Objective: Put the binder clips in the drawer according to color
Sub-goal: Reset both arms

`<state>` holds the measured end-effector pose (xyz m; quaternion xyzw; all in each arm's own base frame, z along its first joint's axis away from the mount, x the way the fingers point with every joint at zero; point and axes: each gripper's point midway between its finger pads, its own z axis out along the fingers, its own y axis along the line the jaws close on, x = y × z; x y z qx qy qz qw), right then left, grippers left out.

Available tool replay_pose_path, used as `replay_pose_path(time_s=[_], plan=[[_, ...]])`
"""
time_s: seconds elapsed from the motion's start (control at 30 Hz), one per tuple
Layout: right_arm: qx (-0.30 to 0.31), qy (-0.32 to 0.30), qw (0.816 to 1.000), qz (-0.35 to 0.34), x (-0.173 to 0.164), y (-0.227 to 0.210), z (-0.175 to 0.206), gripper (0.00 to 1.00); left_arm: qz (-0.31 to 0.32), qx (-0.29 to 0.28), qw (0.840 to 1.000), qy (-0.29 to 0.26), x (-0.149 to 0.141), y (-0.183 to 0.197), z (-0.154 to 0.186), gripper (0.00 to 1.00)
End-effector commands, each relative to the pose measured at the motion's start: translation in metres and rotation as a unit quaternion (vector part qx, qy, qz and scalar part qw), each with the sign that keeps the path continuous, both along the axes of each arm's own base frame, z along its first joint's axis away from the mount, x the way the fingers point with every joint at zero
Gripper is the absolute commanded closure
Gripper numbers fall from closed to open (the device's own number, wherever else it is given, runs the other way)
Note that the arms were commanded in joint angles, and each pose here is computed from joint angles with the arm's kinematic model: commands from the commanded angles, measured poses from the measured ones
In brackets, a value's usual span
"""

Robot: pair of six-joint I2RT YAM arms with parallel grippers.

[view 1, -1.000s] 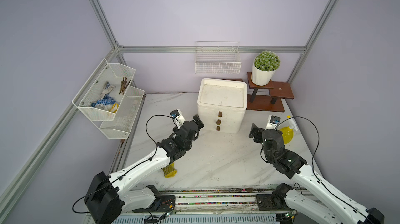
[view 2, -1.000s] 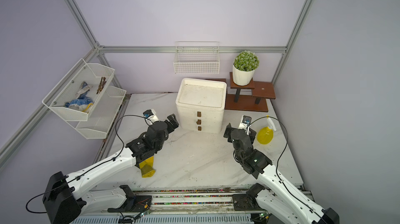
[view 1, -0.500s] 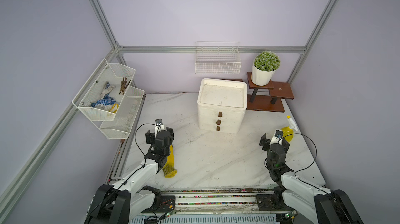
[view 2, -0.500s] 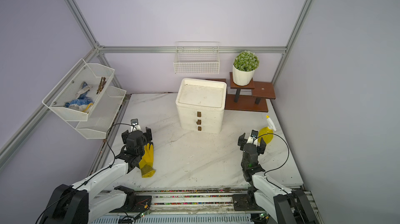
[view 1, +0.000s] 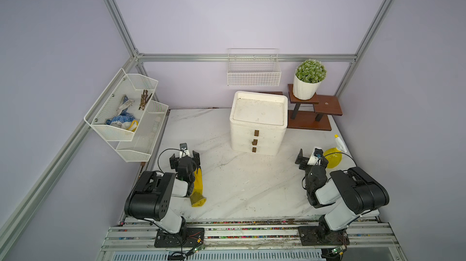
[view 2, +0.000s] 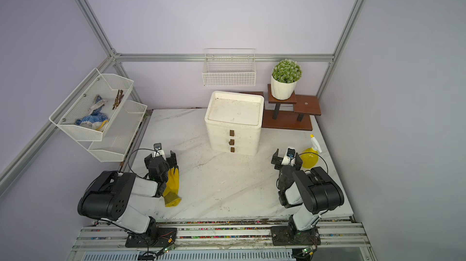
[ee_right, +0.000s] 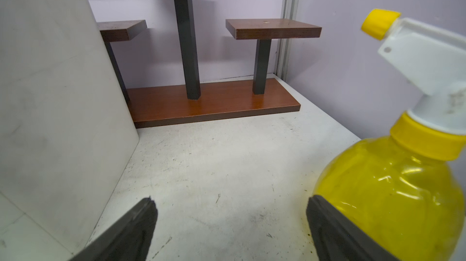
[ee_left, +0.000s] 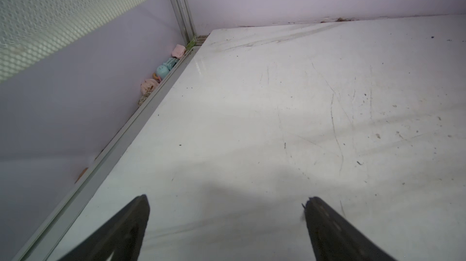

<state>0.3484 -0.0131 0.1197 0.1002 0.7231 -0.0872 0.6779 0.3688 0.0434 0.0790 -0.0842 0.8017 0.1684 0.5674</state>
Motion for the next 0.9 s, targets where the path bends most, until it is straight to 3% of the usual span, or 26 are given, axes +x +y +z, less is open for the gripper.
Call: replay_pose_path(time_s=[0.0,0.13,0.87], plan=[[0.002,-0.044,0.999,0.008,0.01,0.003,0.027,0.01,-0.007,-0.009,0.997,-0.072,0.017,0.0,0.041,0.0],[0.006,0.003,1.0,-0.012,0.033,-0.002,0.016,0.01,-0.022,-0.045,0.997,-0.055,0.025,0.008,0.035,0.0],[0.016,0.001,1.0,-0.01,0.034,-0.006,0.017,0.01,-0.031,-0.039,0.997,-0.055,0.027,0.006,0.036,0.0]])
